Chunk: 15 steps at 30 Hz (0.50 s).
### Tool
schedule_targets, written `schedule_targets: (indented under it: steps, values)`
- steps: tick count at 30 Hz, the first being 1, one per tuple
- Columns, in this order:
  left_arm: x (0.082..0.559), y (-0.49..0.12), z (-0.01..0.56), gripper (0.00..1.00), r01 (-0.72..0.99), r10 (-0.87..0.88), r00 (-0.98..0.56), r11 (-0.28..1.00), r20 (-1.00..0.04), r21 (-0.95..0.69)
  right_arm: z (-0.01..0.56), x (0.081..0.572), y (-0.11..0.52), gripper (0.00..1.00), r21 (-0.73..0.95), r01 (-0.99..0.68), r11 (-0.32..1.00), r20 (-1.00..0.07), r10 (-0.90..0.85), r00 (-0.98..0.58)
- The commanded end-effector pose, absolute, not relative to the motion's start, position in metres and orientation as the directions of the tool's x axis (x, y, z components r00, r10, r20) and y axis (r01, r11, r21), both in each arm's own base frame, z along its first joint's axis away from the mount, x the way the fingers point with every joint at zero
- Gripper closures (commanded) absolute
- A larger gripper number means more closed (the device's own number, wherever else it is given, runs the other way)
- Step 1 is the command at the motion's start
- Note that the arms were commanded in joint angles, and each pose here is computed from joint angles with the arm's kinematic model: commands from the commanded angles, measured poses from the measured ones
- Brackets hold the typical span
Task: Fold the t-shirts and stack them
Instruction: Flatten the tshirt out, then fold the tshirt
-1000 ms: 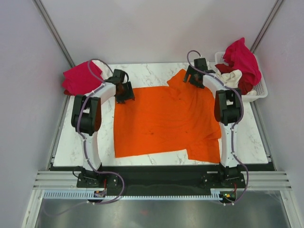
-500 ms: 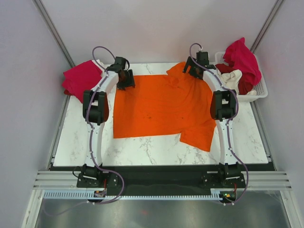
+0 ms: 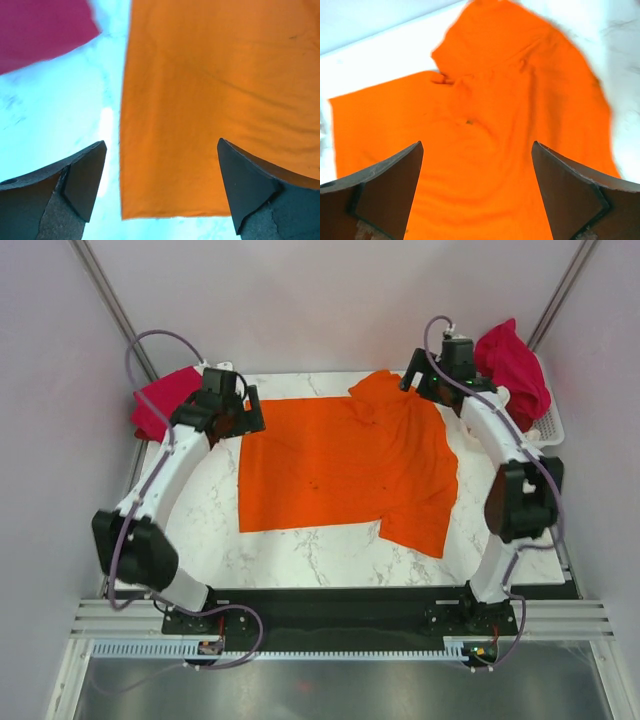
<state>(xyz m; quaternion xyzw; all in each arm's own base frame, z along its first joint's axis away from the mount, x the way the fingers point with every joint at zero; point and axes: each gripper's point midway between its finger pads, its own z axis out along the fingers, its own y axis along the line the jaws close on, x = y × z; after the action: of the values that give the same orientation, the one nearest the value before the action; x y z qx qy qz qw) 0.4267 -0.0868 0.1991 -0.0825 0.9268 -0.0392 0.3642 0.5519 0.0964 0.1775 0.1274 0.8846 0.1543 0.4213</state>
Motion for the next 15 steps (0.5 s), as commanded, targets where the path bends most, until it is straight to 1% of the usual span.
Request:
schedule_targets:
  steps: [1, 2, 3, 4, 5, 6, 7, 8, 9, 10, 11, 13, 15]
  values:
    - [0.386, -0.037, 0.203, 0.00, -0.337, -0.249, -0.591, 0.941, -0.767, -0.046, 0.242, 0.494, 0.073, 0.02, 0.348, 0.138, 0.927, -0.791, 0.369, -0.488]
    - [0.357, -0.020, 0.188, 0.00, -0.411, -0.290, -0.568, 0.911, -0.770, -0.040, 0.237, 0.480, 0.072, 0.02, 0.349, 0.146, 0.926, -0.785, 0.373, -0.494]
    - [0.352, -0.022, 0.180, 0.00, -0.429, -0.365, -0.542, 0.895, -0.757, -0.124, 0.208, 0.458, 0.071, 0.02, 0.336, 0.168, 0.927, -0.753, 0.372, -0.543]
    - [0.342, -0.028, 0.171, 0.00, -0.399, -0.392, -0.569, 0.900, -0.723, -0.175, 0.221, 0.441, 0.074, 0.02, 0.351, 0.150, 0.924, -0.765, 0.375, -0.523]
    - [0.324, -0.045, 0.152, 0.03, -0.340, -0.442, -0.635, 0.896, -0.633, -0.285, 0.192, 0.419, 0.074, 0.02, 0.342, 0.164, 0.925, -0.729, 0.372, -0.575]
    - [0.314, -0.055, 0.144, 0.07, -0.326, -0.465, -0.662, 0.885, -0.588, -0.333, 0.187, 0.406, 0.075, 0.02, 0.352, 0.166, 0.921, -0.718, 0.379, -0.583]
    - [0.305, -0.064, 0.136, 0.08, -0.318, -0.481, -0.685, 0.873, -0.548, -0.369, 0.197, 0.390, 0.079, 0.02, 0.373, 0.144, 0.917, -0.726, 0.385, -0.569]
    - [0.285, -0.072, 0.113, 0.08, -0.332, -0.497, -0.726, 0.858, -0.475, -0.391, 0.172, 0.370, 0.079, 0.02, 0.368, 0.159, 0.916, -0.695, 0.384, -0.608]
    - [0.277, -0.071, 0.108, 0.08, -0.333, -0.497, -0.727, 0.858, -0.473, -0.391, 0.168, 0.359, 0.081, 0.02, 0.380, 0.158, 0.911, -0.686, 0.393, -0.612]
    - [0.269, -0.070, 0.099, 0.08, -0.340, -0.496, -0.736, 0.859, -0.460, -0.382, 0.177, 0.348, 0.082, 0.02, 0.397, 0.141, 0.907, -0.700, 0.399, -0.593]
    - [0.254, -0.069, 0.082, 0.08, -0.353, -0.491, -0.757, 0.863, -0.432, -0.362, 0.162, 0.336, 0.081, 0.02, 0.391, 0.148, 0.908, -0.685, 0.395, -0.613]
    - [0.241, -0.066, 0.074, 0.08, -0.356, -0.492, -0.758, 0.862, -0.428, -0.360, 0.169, 0.321, 0.085, 0.02, 0.416, 0.110, 0.903, -0.691, 0.392, -0.607]
    - [0.224, -0.064, 0.057, 0.08, -0.367, -0.489, -0.773, 0.864, -0.405, -0.344, 0.162, 0.308, 0.088, 0.02, 0.421, 0.097, 0.902, -0.676, 0.383, -0.629]
